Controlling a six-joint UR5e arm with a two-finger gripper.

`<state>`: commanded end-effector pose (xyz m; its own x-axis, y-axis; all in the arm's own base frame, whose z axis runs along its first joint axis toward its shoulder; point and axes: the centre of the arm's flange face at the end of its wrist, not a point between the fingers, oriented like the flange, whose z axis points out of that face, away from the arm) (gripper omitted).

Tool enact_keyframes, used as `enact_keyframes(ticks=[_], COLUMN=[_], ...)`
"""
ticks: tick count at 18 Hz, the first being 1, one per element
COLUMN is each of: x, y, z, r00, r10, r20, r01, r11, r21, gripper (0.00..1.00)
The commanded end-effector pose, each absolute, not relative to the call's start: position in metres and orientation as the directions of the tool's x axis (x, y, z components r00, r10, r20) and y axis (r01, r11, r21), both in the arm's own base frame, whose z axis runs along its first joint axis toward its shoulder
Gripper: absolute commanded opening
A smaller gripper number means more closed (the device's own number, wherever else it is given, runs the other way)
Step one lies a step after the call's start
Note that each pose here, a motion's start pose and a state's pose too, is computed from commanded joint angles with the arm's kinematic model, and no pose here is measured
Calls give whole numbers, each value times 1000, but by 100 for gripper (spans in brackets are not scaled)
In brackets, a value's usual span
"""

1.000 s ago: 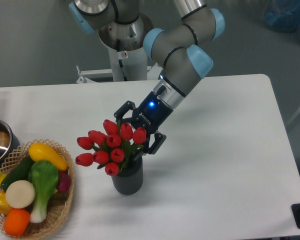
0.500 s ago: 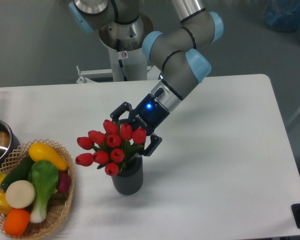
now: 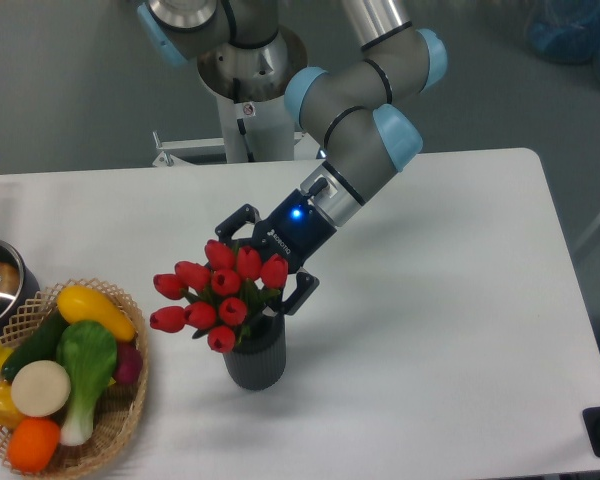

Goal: Pick up the flowers from the vase
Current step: 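Lower the gripper around the tulip stems and close on them, then lift the gripped tulips upward, drawing stems out of the vase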

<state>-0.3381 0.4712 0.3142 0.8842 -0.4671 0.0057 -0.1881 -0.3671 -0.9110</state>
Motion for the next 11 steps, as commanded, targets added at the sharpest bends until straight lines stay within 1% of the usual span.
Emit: enact_keyframes(ticks=[1,4,7,9,10,11], x=[-338,-339,-341,-342,-342,-344], y=[471,471,472,472,473,473], z=[314,313,317,317,318,320], r00=[884,884,885,885,885,886], r10=[-468,-467,-466,-465,-466,-464], r20=[6,6,0,1,-3,-6], r01=[-188,-187,-191,-189,-193,-195], r11=[-366,-366,-362,-363,-361,-359], r21=[-912,-912,-912,-912,-912,-913], gripper=[84,64,51,40,38,38])
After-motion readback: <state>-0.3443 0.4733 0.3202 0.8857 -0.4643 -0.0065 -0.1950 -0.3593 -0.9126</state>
